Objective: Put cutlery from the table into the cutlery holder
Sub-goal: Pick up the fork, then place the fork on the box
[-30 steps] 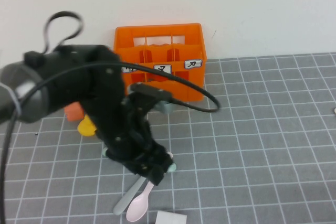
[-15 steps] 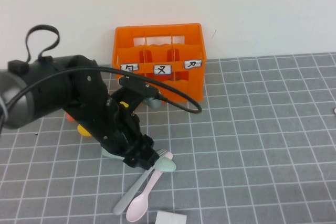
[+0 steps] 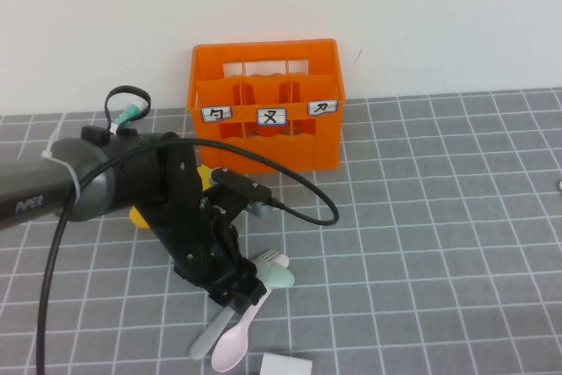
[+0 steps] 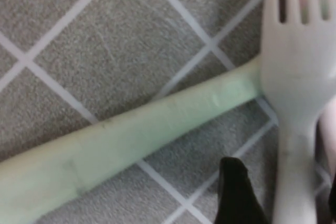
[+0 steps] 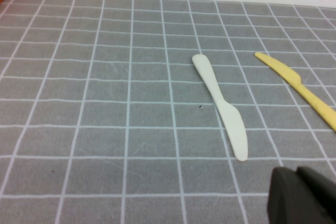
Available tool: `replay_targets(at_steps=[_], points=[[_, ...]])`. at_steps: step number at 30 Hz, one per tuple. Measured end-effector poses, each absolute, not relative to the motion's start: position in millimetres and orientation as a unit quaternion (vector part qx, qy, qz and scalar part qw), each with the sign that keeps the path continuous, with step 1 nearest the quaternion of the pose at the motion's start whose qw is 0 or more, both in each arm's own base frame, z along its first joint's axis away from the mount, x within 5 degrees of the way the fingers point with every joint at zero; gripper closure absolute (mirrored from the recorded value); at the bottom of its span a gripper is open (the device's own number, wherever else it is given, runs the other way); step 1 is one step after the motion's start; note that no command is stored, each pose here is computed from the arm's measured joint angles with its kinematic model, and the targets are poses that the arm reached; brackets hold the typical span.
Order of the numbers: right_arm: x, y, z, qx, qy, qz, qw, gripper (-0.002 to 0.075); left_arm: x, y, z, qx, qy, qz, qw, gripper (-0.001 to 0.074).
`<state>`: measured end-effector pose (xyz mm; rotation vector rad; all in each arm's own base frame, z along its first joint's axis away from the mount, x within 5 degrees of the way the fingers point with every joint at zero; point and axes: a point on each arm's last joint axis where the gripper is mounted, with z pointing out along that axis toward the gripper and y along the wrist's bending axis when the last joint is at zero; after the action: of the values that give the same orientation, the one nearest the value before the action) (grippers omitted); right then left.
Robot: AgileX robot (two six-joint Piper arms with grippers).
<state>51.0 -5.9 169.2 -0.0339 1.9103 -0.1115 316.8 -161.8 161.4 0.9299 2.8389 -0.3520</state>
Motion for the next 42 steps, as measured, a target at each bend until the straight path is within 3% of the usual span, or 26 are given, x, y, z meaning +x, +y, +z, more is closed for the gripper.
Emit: replay_targets(at_steps=[13,16,22,32,37,42], points=[[51,-6,169,-0.014,0.816,-0.048,0.576,0.0729,320,-163,154,0.304,0.943,-0.116,0.07,0.0402],[51,-6,169,-0.014,0.816,-0.048,0.576,0.0729,320,-166,152,0.3,0.944,-0.121,0.068,0.0452],[51,-6,169,-0.014,0.816,-0.048,0.576,0.0729,309,-189,152,0.344,0.931,-0.098,0.074,0.0641],[51,-6,169,-0.014,0.816,-0.048,0.576,0.0729,295,-210,157,0.34,0.935,0.0,0.102,0.0643],[51,-6,169,-0.014,0.816,-0.048,0.576,0.0729,290,-206,180,0.334,0.934,-0.009,0.13,0.0644],[51,-6,169,-0.014,0.816,-0.048,0.576,0.0729,279,-198,249,0.324,0.912,-0.047,0.247,0.0644]])
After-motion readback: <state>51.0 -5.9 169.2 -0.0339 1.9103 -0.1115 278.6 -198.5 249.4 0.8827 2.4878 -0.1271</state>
